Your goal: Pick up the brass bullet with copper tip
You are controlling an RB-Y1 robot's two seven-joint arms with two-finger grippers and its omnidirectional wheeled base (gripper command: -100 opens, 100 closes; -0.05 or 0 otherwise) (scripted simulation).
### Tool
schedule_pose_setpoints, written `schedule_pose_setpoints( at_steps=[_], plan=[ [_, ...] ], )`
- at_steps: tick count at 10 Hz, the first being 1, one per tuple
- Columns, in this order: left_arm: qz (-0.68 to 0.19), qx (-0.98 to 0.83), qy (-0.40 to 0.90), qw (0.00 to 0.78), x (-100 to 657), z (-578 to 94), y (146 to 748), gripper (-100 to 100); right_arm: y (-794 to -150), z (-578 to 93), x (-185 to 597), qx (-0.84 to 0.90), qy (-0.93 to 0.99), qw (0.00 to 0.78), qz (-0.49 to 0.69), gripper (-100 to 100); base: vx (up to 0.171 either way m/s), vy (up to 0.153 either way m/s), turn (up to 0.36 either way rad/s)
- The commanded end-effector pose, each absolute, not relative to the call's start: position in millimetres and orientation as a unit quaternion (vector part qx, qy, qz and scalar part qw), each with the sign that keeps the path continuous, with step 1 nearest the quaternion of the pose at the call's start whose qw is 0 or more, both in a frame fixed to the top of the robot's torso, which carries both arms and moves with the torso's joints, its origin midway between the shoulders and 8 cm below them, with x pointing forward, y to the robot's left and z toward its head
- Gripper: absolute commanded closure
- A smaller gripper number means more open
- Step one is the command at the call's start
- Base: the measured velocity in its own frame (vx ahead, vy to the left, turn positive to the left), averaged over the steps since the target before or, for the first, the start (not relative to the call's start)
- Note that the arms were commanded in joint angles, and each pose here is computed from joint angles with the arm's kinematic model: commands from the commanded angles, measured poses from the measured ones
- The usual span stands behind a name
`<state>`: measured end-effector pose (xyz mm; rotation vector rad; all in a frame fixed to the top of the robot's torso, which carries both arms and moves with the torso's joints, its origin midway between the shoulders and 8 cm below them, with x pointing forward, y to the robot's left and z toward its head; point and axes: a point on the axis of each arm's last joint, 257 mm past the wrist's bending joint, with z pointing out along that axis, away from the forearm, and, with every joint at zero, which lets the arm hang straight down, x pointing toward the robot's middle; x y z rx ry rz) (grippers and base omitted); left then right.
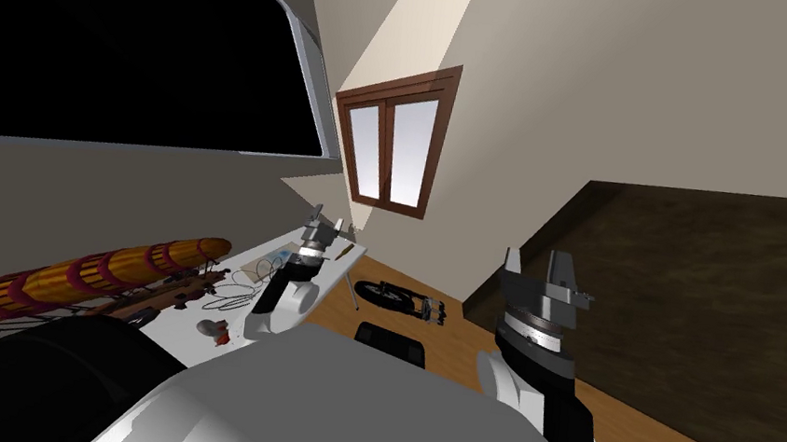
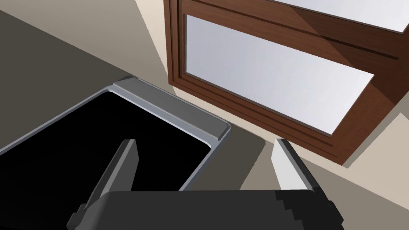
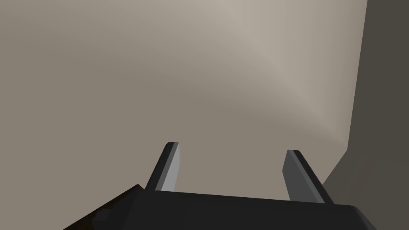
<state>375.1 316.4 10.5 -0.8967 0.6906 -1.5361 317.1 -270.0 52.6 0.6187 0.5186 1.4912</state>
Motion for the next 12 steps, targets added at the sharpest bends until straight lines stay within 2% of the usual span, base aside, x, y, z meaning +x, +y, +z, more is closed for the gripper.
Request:
schedule_pose_setpoints(
  at_steps=[1, 12],
  plan=[
    [-0.655, -0.412, 0.297, 0.559, 384, -3, 326, -100, -270, 53, 317, 0.274, 0.229, 0.662, 0.659, 0, 0.048, -0.029, 0.057],
    [-0.626, -0.565, 0.292, 0.453, 410, -78, 372, -100, -270, 53, 317, 0.274, 0.229, 0.662, 0.659, 0, 0.045, -0.031, 0.049]
  ],
)
